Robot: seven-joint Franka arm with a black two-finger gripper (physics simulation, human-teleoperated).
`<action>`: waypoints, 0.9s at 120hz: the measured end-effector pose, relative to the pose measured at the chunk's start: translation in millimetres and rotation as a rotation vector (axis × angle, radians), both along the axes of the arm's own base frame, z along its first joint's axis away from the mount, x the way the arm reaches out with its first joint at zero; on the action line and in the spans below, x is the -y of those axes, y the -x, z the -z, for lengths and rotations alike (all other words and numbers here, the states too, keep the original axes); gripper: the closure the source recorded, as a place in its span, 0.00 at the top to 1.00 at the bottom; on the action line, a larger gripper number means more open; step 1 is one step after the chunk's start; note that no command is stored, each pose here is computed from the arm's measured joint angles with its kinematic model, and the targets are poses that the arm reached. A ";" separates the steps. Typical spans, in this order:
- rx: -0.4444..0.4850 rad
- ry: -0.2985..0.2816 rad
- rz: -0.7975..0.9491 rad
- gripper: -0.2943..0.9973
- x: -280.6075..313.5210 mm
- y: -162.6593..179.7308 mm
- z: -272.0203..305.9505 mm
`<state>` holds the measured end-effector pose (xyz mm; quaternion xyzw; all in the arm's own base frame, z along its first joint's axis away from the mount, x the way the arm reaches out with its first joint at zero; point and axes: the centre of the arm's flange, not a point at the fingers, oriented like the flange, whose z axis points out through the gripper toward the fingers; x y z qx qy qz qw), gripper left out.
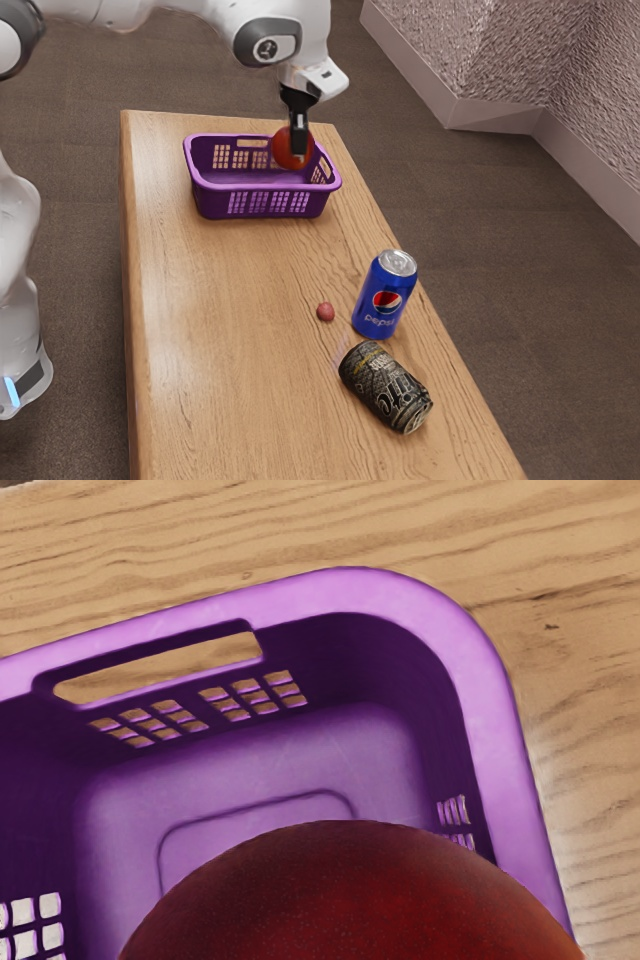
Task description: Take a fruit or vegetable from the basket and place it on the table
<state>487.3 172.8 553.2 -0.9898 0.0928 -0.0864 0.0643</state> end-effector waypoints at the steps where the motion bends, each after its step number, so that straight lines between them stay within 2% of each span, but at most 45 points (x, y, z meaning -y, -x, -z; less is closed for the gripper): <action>1: 0.003 -0.002 0.005 0.49 2.7 -1.1 -2.4; 15: 0.020 -0.011 0.085 0.53 44.1 -16.2 -21.3; 63: -0.025 -0.044 0.228 0.49 128.4 -51.2 -6.4; 80: -0.035 -0.046 0.252 0.50 146.8 -65.5 1.0; 108: -0.042 -0.042 0.262 0.50 154.7 -69.3 5.7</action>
